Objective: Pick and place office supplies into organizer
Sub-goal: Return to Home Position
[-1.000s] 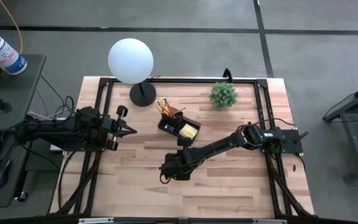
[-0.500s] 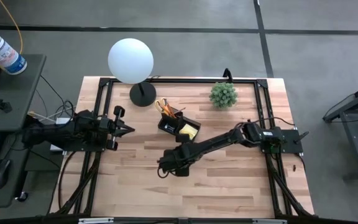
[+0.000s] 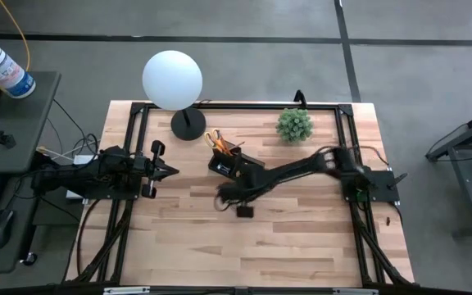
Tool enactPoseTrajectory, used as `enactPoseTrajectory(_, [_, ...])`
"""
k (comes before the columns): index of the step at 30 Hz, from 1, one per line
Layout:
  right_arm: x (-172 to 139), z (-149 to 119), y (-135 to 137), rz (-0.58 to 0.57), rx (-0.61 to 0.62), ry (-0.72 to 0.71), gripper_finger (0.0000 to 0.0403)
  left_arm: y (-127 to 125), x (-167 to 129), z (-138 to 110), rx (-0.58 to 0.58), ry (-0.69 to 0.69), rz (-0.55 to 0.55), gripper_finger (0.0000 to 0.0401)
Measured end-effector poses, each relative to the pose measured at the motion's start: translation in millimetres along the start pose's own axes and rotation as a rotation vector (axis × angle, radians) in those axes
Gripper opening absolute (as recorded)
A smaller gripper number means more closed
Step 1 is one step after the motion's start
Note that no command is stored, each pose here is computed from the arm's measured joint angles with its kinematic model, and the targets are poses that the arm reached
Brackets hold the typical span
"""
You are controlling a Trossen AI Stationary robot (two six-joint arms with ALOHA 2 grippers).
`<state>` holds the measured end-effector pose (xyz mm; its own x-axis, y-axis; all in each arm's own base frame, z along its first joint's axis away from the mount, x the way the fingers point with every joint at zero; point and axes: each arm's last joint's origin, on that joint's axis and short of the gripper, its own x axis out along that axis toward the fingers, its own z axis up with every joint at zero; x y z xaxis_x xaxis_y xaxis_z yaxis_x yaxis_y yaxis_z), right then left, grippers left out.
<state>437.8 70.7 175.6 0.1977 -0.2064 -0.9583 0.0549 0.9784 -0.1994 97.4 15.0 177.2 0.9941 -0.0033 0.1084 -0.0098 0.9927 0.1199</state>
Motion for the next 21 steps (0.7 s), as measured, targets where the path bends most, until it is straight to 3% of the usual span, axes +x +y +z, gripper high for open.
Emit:
enactPoseTrajectory(4, [-18,-45,-21,0.034,0.12,-0.111,0.0001,0,0,-3,-0.007,0.032,-0.001,0.0])
enactPoseTrajectory(12, [-59,-158,-51,0.229,0.337,-0.708,0.0001,0,0,-3,0.0,0.034,-0.001,0.0])
enactPoseTrajectory(17, [-62,-215,-64,0.264,0.37,-1.006,0.0001,0,0,-4,-0.002,0.039,0.011,0.0])
enactPoseTrajectory(21, [-61,-244,-72,0.267,0.337,-1.178,0.0001,0,0,-6,-0.02,0.06,0.016,0.0])
